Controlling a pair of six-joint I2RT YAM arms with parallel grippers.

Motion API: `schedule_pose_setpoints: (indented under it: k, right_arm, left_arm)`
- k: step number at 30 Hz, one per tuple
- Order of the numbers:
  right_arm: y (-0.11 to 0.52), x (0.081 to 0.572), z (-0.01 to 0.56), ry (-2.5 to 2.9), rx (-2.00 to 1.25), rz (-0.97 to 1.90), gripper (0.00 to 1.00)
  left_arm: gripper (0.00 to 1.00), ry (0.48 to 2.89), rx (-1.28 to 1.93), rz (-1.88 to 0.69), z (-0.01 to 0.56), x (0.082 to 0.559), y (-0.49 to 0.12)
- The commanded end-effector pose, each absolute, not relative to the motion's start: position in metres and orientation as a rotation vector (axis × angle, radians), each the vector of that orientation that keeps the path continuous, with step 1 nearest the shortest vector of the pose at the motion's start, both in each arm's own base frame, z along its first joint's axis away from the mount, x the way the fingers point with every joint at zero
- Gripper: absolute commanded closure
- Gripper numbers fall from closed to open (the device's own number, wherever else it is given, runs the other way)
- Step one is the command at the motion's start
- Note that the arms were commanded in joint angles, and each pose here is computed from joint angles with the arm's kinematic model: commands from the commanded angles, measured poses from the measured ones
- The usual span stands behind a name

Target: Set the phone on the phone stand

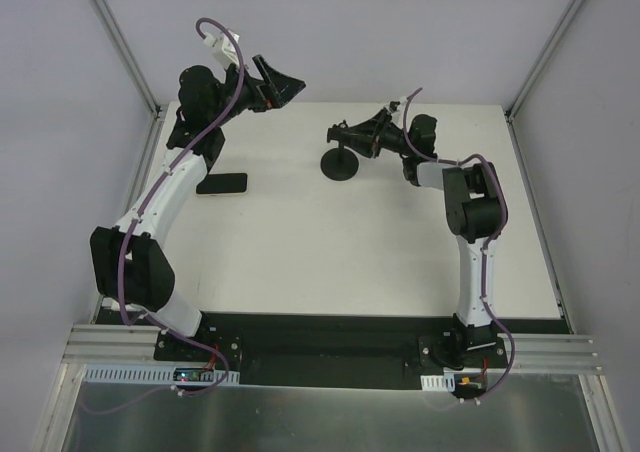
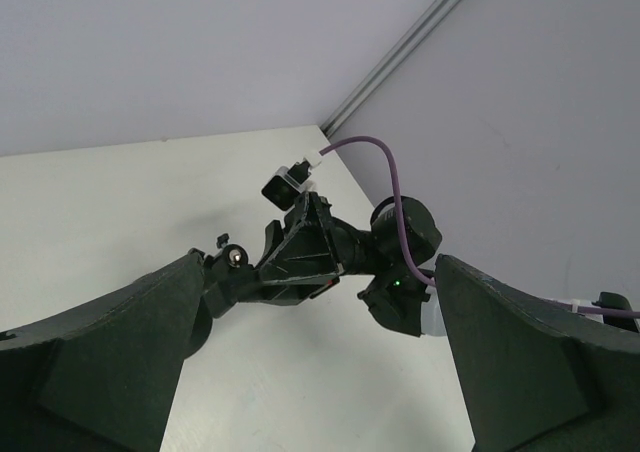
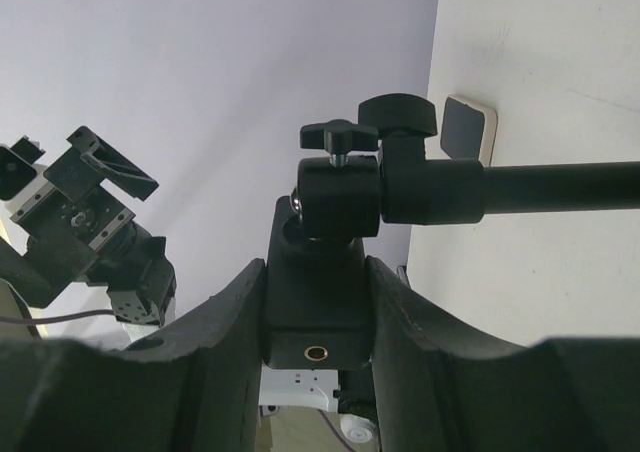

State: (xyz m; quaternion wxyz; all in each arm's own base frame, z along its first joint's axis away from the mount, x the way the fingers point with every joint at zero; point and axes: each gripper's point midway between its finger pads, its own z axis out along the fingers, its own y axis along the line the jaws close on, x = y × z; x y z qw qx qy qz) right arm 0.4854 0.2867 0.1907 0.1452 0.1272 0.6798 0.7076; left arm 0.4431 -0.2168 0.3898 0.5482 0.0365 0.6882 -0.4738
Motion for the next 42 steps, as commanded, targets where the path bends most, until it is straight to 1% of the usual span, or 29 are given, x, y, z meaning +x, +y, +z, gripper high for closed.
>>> schedule_pose_setpoints:
  k: [1, 3, 4, 6, 7, 9, 10, 11, 12, 15, 16, 17, 18, 19, 20, 22, 25, 28, 32, 33, 34, 36, 37, 39, 42]
  right_arm:
    - [0.284, 0.472, 0.231, 1.856, -0.009, 2.052, 0.85]
    - [0.283, 0.47, 0.235, 1.84, -0.058, 2.029, 0.71]
    - [0.282, 0.468, 0.232, 1.841, -0.049, 2.018, 0.54]
    - [0.278, 0.465, 0.24, 1.821, -0.082, 1.972, 0.34]
    - [0.277, 0.465, 0.238, 1.83, -0.068, 1.953, 0.17]
    - [0.275, 0.462, 0.237, 1.851, -0.088, 1.882, 0.06]
    - [0.274, 0.463, 0.234, 1.863, -0.087, 1.843, 0.03]
    - [0.271, 0.461, 0.228, 1.929, -0.036, 1.818, 0.04]
    - [0.269, 0.462, 0.221, 1.931, -0.102, 1.734, 0.04]
    - [0.26, 0.457, 0.209, 2.08, -0.056, 1.544, 0.04]
    - [0.251, 0.464, 0.209, 2.074, -0.115, 1.358, 0.04]
    - [0.245, 0.449, 0.186, 2.227, -0.081, 1.258, 0.04]
    - [0.241, 0.452, 0.195, 2.24, -0.107, 1.15, 0.04]
    - [0.228, 0.458, 0.191, 2.253, -0.135, 0.968, 0.01]
    - [0.228, 0.448, 0.186, 2.315, -0.144, 0.908, 0.01]
    - [0.222, 0.45, 0.194, 2.309, -0.155, 0.78, 0.07]
    - [0.223, 0.445, 0.203, 2.293, -0.215, 0.654, 0.12]
    - [0.224, 0.443, 0.205, 2.291, -0.269, 0.532, 0.15]
    - [0.235, 0.442, 0.202, 2.28, -0.341, 0.45, 0.2]
    - [0.237, 0.442, 0.201, 2.273, -0.366, 0.441, 0.26]
    - [0.238, 0.444, 0.2, 2.264, -0.373, 0.418, 0.29]
    - [0.246, 0.446, 0.197, 2.226, -0.421, 0.392, 0.39]
    - [0.244, 0.453, 0.199, 2.201, -0.403, 0.353, 0.41]
    - [0.251, 0.458, 0.204, 2.174, -0.405, 0.374, 0.45]
    - [0.258, 0.471, 0.21, 2.147, -0.374, 0.395, 0.46]
  left_arm:
    - [0.02, 1.552, 0.138, -1.153, 0.416, 0.44, -0.224]
    - [0.02, 1.552, 0.143, -1.155, 0.416, 0.44, -0.225]
    - [0.02, 1.555, 0.141, -1.154, 0.414, 0.441, -0.225]
    - [0.02, 1.557, 0.147, -1.159, 0.414, 0.441, -0.226]
    - [0.02, 1.554, 0.148, -1.159, 0.415, 0.441, -0.226]
    - [0.02, 1.553, 0.153, -1.16, 0.416, 0.44, -0.226]
    - [0.02, 1.554, 0.152, -1.16, 0.415, 0.44, -0.226]
    - [0.02, 1.554, 0.153, -1.159, 0.415, 0.441, -0.226]
    - [0.02, 1.553, 0.154, -1.158, 0.416, 0.44, -0.226]
    - [0.02, 1.552, 0.16, -1.157, 0.415, 0.44, -0.226]
    - [0.02, 1.551, 0.16, -1.154, 0.416, 0.439, -0.225]
    - [0.02, 1.551, 0.161, -1.153, 0.416, 0.439, -0.226]
    - [0.02, 1.549, 0.161, -1.151, 0.416, 0.439, -0.226]
    - [0.02, 1.55, 0.161, -1.149, 0.416, 0.439, -0.225]
    - [0.02, 1.551, 0.161, -1.148, 0.416, 0.439, -0.225]
    - [0.03, 1.549, 0.163, -1.147, 0.417, 0.439, -0.225]
    - [0.03, 1.55, 0.165, -1.144, 0.416, 0.439, -0.225]
    - [0.03, 1.55, 0.167, -1.144, 0.416, 0.438, -0.225]
    - [0.02, 1.548, 0.174, -1.147, 0.417, 0.437, -0.227]
    - [0.03, 1.547, 0.177, -1.147, 0.418, 0.437, -0.227]
    - [0.02, 1.55, 0.177, -1.148, 0.416, 0.437, -0.228]
    - [0.02, 1.546, 0.179, -1.147, 0.418, 0.437, -0.228]
    - [0.03, 1.548, 0.176, -1.147, 0.417, 0.437, -0.228]
    - [0.03, 1.549, 0.175, -1.148, 0.416, 0.438, -0.23]
    - [0.03, 1.55, 0.183, -1.157, 0.415, 0.438, -0.234]
